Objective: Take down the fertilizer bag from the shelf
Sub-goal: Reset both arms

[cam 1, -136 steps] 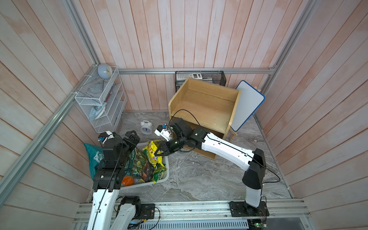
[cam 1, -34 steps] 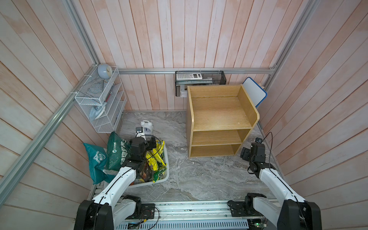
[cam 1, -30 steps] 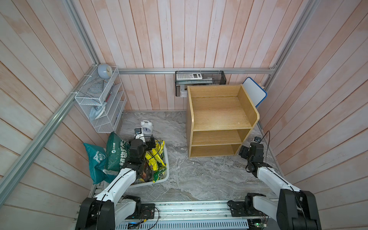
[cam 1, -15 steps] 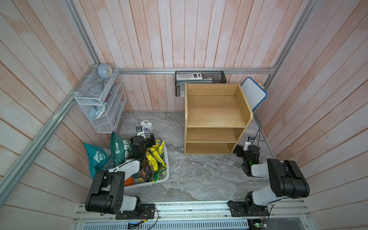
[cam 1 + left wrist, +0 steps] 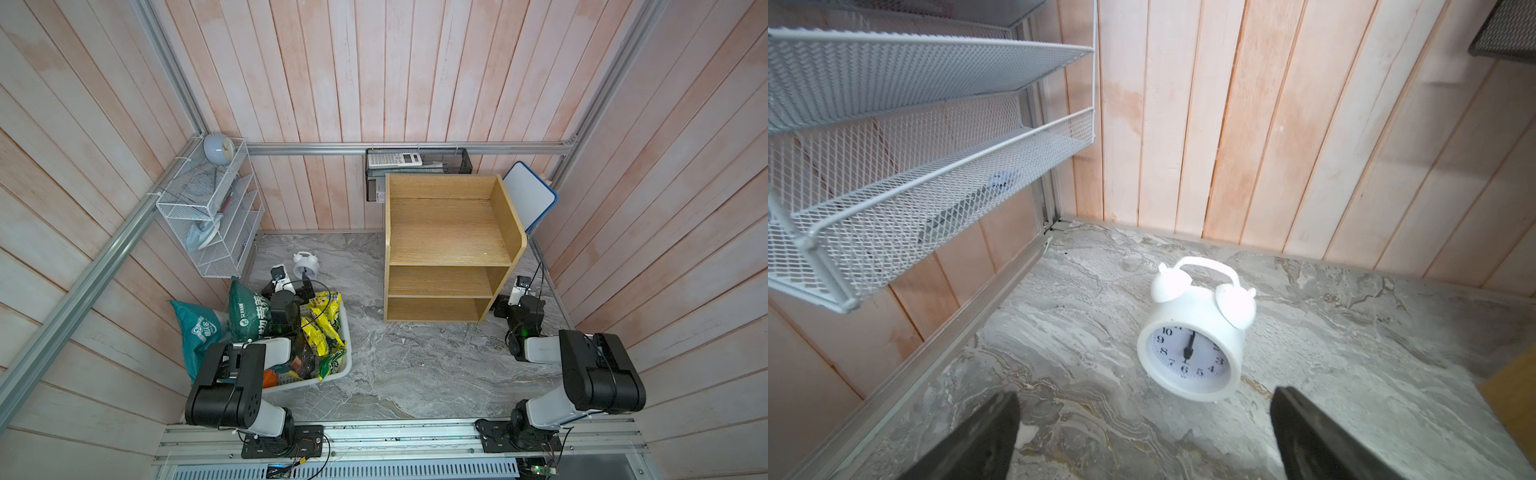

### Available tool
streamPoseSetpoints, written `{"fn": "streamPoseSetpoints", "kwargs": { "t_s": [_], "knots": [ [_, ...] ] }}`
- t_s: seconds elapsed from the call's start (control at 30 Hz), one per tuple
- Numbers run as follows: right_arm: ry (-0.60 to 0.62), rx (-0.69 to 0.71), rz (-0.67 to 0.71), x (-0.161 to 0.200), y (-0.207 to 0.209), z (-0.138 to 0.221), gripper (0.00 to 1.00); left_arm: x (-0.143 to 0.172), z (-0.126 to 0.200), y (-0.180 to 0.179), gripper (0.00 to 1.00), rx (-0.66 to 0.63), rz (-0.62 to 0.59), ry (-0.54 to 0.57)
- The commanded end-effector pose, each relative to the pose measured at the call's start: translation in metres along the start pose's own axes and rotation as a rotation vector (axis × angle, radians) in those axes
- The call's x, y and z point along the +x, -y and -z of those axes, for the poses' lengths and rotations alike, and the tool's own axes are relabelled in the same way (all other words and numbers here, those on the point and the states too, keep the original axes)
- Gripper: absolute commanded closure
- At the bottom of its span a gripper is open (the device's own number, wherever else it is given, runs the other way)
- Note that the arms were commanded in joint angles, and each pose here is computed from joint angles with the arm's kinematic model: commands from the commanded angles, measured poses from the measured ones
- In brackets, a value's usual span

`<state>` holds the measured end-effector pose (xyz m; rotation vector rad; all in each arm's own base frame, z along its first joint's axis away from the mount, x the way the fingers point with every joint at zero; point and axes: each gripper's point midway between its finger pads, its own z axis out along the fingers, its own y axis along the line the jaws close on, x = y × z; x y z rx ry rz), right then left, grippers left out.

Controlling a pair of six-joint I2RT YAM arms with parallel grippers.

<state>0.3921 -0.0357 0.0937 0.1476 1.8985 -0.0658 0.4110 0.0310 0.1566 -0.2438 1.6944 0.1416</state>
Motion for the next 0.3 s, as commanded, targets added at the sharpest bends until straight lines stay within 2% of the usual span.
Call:
{"fn": "streamPoseSetpoints", "kwargs": {
  "t_s": [0.0,0.27],
  "knots": [
    [-0.011,-0.127,0.004,0.0011,-0.0284,-0.0017,0.02,0.0453,0.0045,-0.0177,0.00,-0.038,-0.019,-0.116],
    [-0.013,-0.128,0.006,0.0014,-0.0291,-0.0021,0.02,0.0457,0.0051,-0.0162,0.00,-0.038,-0.027,-0.111]
  ]
}}
